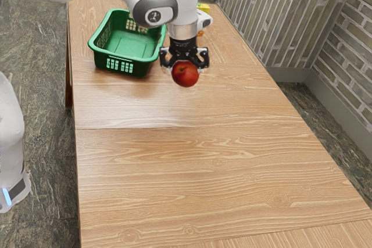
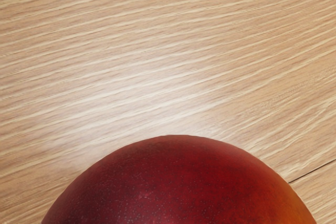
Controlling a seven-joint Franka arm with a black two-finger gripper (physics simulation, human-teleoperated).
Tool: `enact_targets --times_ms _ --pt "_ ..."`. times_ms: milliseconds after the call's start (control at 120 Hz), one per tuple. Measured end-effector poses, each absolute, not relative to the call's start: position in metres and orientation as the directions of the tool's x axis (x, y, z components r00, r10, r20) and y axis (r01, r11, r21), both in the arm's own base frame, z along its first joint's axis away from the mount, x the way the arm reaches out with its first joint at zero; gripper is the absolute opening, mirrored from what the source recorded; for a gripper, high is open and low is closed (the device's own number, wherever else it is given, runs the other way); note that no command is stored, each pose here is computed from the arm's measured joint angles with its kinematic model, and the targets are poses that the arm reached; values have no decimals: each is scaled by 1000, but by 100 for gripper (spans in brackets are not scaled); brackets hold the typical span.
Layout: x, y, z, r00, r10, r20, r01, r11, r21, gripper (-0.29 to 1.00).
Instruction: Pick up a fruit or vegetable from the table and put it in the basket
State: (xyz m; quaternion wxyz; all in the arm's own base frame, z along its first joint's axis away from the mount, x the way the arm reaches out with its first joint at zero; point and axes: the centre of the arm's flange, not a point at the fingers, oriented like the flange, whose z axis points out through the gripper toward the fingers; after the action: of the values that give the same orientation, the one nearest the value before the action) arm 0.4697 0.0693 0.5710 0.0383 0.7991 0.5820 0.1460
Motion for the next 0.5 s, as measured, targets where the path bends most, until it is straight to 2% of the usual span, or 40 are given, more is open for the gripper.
enact_targets --times_ms 233,500 --pt "418 218 591 24 971 239 973 -78 219 41" --pt "371 317 608 -87 964 253 974 29 225 42"
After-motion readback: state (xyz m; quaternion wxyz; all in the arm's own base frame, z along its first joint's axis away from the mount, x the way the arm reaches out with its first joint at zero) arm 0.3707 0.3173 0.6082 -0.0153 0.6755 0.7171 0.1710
